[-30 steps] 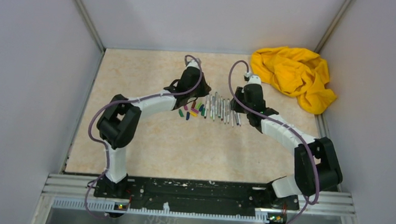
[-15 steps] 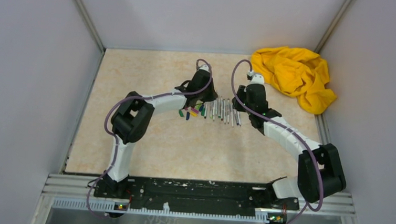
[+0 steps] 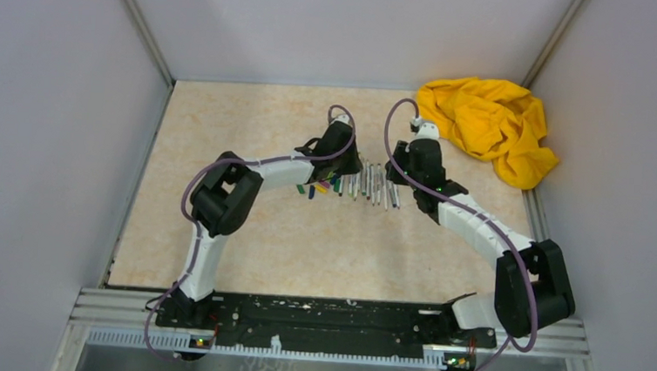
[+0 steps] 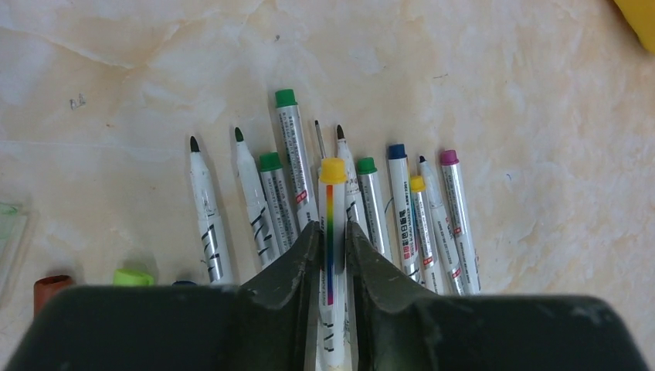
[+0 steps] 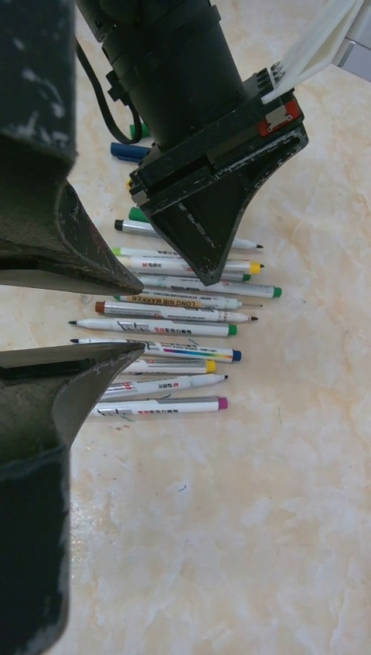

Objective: Open the pen caps

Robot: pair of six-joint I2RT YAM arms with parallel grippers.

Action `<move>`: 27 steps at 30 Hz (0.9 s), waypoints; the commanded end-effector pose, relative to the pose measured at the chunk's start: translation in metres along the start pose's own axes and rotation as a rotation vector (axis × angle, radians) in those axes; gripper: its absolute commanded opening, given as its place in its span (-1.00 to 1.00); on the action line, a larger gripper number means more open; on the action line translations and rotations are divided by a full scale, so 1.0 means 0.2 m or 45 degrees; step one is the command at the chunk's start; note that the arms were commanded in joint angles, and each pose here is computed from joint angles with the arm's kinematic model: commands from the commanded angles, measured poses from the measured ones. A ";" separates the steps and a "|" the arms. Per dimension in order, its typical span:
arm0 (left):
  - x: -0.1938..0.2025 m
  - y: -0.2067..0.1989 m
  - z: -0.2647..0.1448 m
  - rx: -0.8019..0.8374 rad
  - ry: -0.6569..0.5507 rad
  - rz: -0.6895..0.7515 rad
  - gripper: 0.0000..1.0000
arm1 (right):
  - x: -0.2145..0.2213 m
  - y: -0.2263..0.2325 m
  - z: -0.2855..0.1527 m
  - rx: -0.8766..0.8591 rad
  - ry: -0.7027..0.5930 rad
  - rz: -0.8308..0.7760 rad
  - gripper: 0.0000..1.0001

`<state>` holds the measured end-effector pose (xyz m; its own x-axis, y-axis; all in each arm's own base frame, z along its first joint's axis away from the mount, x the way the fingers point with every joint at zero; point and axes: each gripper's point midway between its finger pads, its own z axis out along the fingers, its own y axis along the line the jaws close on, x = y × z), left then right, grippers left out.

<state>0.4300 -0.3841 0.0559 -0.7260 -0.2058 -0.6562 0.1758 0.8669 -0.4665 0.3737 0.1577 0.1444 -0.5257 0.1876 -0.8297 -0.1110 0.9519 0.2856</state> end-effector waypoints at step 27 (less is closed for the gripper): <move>-0.59 0.01 -0.64 -0.173 -0.543 0.166 0.98 | -0.28 -0.10 -0.13 0.154 -0.225 -0.165 -0.04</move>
<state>0.4302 -0.3426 0.1451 -0.5596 -0.2444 -0.7919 0.1615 0.9051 -0.3934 0.3719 0.1399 0.1589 -0.4695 0.1179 -0.8750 -0.1065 0.9763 0.1887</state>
